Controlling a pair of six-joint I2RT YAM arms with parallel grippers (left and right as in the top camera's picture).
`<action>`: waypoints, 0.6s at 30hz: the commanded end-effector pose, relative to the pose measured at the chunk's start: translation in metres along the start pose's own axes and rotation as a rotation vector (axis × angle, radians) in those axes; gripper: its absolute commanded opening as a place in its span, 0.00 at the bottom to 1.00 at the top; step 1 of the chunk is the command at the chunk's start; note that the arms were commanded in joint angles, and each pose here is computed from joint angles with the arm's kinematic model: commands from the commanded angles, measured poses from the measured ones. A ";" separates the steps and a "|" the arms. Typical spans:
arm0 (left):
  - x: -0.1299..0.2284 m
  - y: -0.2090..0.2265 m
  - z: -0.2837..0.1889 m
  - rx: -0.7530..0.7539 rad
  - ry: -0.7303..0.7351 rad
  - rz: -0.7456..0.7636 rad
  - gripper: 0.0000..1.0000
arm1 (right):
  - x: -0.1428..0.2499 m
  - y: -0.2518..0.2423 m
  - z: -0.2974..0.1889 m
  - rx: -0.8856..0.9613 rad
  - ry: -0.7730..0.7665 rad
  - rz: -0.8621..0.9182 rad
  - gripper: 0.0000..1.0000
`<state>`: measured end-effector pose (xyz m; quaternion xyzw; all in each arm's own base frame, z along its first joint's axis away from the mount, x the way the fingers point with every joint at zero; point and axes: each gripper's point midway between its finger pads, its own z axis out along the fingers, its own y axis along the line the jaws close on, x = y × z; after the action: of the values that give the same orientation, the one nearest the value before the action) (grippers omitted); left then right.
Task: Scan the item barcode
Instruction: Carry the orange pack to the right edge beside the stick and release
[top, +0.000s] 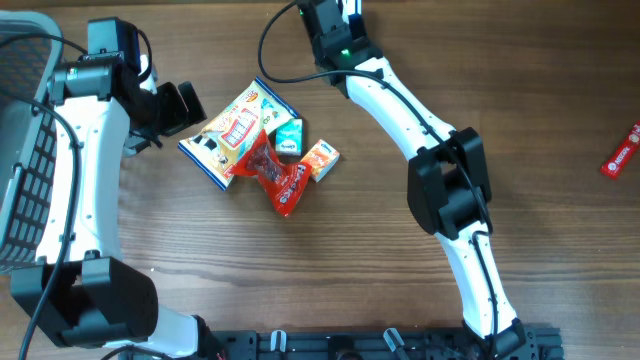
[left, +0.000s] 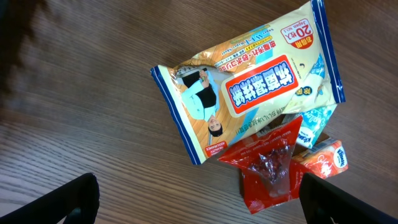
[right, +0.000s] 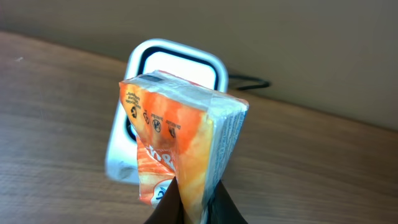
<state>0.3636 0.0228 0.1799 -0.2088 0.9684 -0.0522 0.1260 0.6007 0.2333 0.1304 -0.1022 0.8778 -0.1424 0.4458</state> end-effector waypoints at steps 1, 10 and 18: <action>0.001 0.003 0.004 -0.013 0.010 -0.012 1.00 | -0.010 -0.024 -0.004 0.121 -0.022 -0.028 0.04; 0.001 0.003 0.004 -0.013 0.010 -0.012 1.00 | -0.048 -0.066 -0.043 0.184 -0.078 0.036 0.04; 0.001 0.003 0.004 -0.013 0.010 -0.012 1.00 | -0.067 -0.149 -0.076 0.170 -0.074 0.254 0.04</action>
<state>0.3636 0.0228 0.1799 -0.2086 0.9684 -0.0522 0.1260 0.5889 0.1718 0.2156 -0.0393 0.8624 -0.1924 0.4666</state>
